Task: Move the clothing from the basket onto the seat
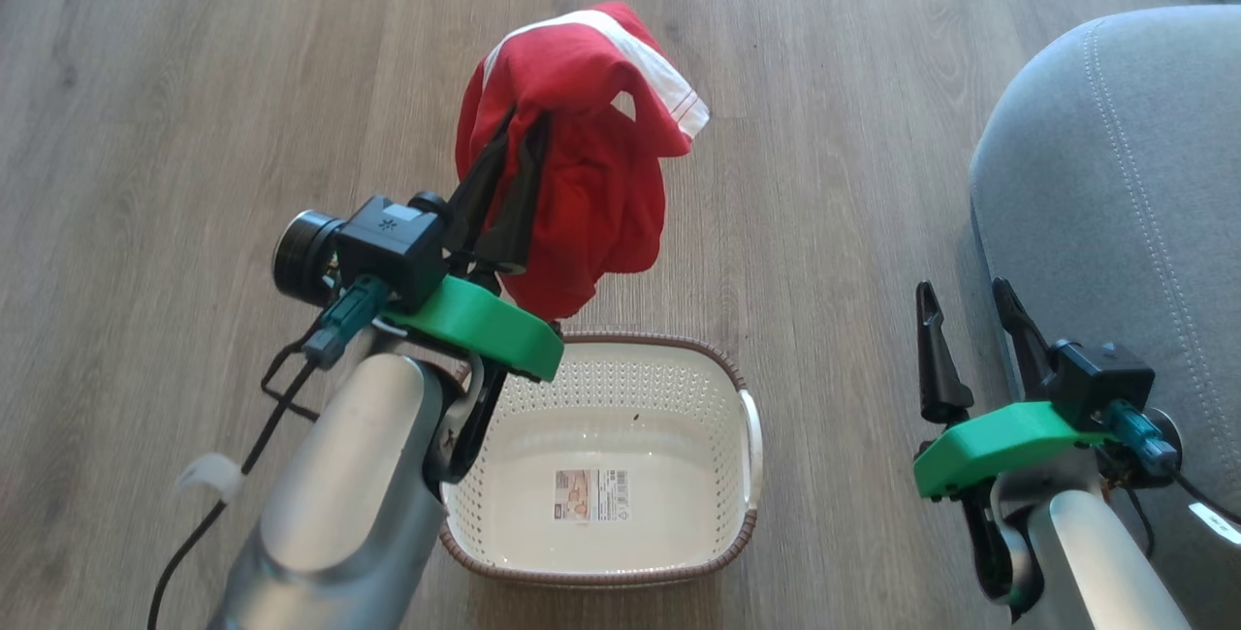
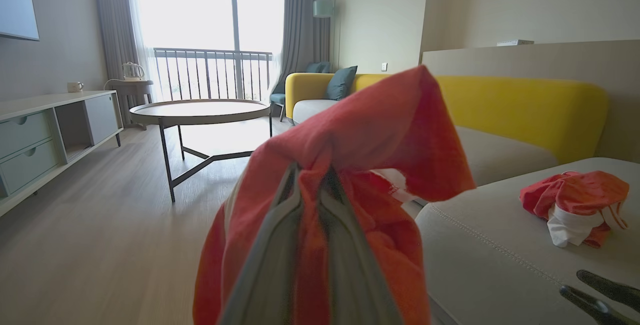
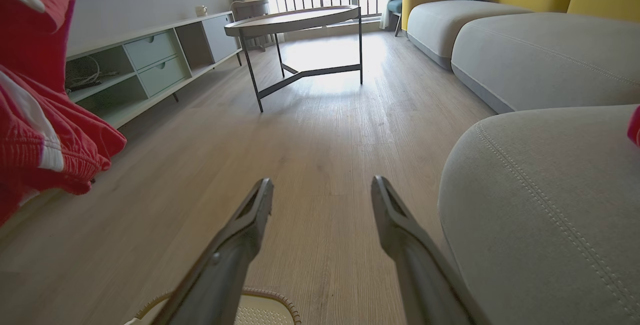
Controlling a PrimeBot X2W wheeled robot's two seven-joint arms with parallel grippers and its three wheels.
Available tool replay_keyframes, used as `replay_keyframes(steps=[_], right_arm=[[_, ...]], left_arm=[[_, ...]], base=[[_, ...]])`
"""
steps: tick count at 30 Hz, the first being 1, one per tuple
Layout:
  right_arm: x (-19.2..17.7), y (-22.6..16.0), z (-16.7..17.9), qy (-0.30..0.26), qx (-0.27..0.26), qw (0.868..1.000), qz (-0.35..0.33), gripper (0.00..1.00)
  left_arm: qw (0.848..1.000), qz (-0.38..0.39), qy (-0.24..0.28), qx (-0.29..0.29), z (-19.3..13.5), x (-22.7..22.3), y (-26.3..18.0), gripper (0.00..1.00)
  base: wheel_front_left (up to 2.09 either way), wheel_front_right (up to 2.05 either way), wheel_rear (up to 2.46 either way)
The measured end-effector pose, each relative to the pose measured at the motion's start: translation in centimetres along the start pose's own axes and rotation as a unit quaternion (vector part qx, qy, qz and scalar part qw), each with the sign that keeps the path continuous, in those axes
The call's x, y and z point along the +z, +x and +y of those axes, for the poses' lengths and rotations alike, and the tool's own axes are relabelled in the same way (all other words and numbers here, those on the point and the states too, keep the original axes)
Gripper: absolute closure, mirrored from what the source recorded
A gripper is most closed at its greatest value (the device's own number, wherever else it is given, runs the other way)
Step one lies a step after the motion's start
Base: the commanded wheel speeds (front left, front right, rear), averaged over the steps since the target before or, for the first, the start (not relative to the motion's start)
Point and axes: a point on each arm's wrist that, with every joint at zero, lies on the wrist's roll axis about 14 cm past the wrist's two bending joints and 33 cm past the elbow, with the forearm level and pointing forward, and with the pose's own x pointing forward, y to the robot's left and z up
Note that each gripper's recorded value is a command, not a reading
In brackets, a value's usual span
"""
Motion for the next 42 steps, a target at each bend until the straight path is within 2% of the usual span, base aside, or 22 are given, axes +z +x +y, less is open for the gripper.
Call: replay_keyframes(steps=[5, 9, 10, 16, 22, 27, 32, 42], right_arm=[[-0.1, 0.0, 0.1, 0.002, 0.002, 1.000, 0.001, 0.00], [0.1, 0.3, 1.8, 0.013, 0.026, 1.000, -0.004, 0.00], [0.2, 0.5, 3.5, 0.021, 0.055, 0.998, -0.004, 0.00], [2.0, 1.9, 8.4, 0.025, 0.150, 0.988, -0.023, 0.00], [2.7, 2.3, 13.3, 0.025, 0.245, 0.969, -0.022, 0.00], [2.6, 1.9, 16.4, 0.030, 0.304, 0.952, -0.009, 0.00], [2.5, 2.0, 17.9, 0.025, 0.333, 0.943, -0.003, 0.00], [1.5, 3.2, 19.0, 0.003, 0.350, 0.937, 0.012, 0.00]], left_arm=[[1.000, -0.001, 0.001, -0.003, -0.2, 0.0, 0.1, 1.00], [1.000, 0.003, -0.001, -0.011, -0.7, -0.3, 0.1, 1.00], [1.000, 0.006, -0.002, -0.018, -1.1, -0.5, 0.0, 1.00], [0.999, 0.013, -0.005, -0.033, -2.2, -1.0, -0.2, 1.00], [0.999, 0.016, -0.010, -0.042, -2.9, -1.1, -0.5, 1.00], [0.999, 0.018, -0.013, -0.043, -3.2, -1.1, -0.8, 1.00], [0.999, 0.023, -0.016, -0.047, -3.5, -1.4, -1.1, 1.00], [0.998, 0.030, -0.023, -0.059, -4.2, -1.7, -1.2, 1.00]], base=[[0.00, 0.00, 0.00], [0.00, 0.00, 0.00], [0.00, 0.00, 0.00], [0.00, 0.00, 0.00], [0.00, 0.00, 0.00], [0.00, 0.00, 0.00], [0.00, 0.00, 0.00], [0.00, 0.00, 0.00]])
